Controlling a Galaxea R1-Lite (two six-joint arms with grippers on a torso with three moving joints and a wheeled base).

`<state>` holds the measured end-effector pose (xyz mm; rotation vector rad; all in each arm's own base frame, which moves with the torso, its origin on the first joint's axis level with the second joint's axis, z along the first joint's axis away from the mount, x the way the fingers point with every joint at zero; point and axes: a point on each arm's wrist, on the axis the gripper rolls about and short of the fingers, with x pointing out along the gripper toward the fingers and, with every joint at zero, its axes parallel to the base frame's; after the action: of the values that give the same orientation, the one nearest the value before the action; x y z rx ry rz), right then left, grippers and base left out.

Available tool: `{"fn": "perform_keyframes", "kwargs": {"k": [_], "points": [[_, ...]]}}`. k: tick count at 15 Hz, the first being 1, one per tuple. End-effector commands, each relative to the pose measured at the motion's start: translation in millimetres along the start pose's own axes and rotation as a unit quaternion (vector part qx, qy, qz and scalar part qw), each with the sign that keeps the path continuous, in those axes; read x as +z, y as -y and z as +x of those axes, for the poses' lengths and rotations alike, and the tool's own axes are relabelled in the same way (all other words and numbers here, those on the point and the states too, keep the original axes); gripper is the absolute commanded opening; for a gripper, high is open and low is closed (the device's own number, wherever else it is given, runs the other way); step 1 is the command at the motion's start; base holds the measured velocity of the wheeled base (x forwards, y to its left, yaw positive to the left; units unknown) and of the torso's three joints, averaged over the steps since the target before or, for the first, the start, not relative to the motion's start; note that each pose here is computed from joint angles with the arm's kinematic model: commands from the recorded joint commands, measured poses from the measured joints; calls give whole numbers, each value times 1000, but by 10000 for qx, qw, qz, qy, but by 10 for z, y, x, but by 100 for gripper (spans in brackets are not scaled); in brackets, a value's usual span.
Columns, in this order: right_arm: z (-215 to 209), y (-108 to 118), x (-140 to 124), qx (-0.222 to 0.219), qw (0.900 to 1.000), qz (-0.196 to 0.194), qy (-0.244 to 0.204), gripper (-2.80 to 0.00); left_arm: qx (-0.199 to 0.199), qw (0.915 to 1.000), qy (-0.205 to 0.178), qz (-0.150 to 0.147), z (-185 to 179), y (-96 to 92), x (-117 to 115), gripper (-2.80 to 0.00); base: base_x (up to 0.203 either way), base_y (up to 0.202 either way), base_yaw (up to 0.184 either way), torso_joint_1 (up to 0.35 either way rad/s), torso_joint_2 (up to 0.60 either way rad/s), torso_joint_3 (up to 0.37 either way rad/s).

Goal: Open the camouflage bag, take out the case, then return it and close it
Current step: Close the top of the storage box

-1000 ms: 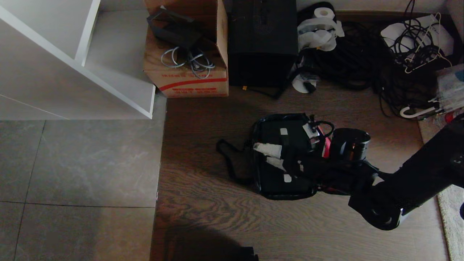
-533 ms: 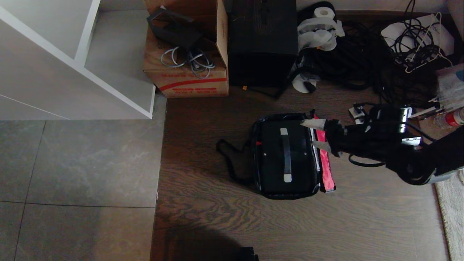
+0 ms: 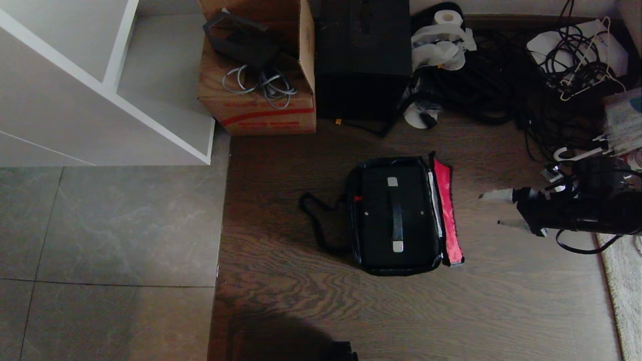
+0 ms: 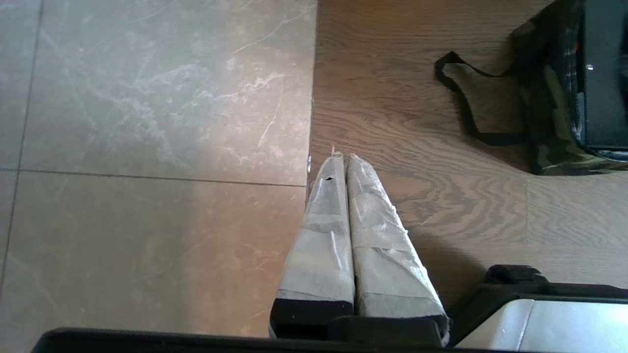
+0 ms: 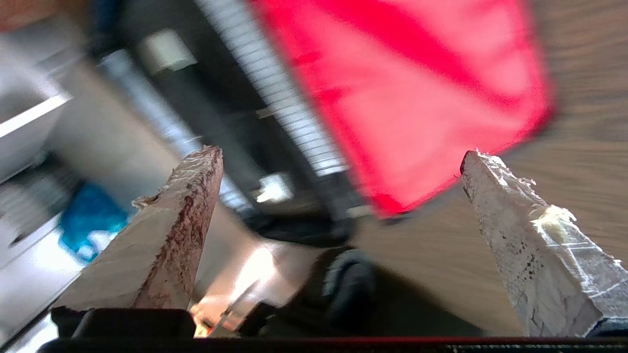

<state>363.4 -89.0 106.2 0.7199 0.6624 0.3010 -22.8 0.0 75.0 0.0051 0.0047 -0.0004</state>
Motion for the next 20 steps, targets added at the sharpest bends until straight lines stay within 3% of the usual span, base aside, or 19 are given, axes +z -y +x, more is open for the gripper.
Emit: {"fn": "perform_keyframes", "kwargs": {"k": [1,4,8,12,14,15,17,18,20], "points": [[208,334,-23,-166,9993,281,-206,0,2,10000,8,-3,0,0,2,-280,0,0,0,0,0,0],[428,539,111,-259,9996,86,56,0,2,10000,5,-3,0,0,1,-280,0,0,0,0,0,0],[688,880,101,-414,9990,-26,183,0,2,10000,7,-3,-1,0,4,-280,0,0,0,0,0,0],[734,965,31,-528,9985,161,35,0,2,10000,0,-3,0,0,0,-280,0,0,0,0,0,0],[663,956,-137,-705,9959,400,-401,0,2,10000,0,-3,0,0,0,-280,0,0,0,0,0,0],[635,949,-219,-897,9926,499,-642,0,2,10000,3,-3,0,0,1,-280,0,0,0,0,0,0],[579,945,-389,-1790,9743,816,-1095,0,2,10000,0,-3,0,0,0,-280,0,0,0,0,0,0],[578,943,-484,-1985,9655,1026,-1339,0,2,10000,0,-3,0,0,0,-280,0,0,0,0,0,0],[596,975,-567,-2102,9551,1575,-1373,0,2,10000,0,-3,0,0,0,-280,0,0,0,0,0,0]]}}
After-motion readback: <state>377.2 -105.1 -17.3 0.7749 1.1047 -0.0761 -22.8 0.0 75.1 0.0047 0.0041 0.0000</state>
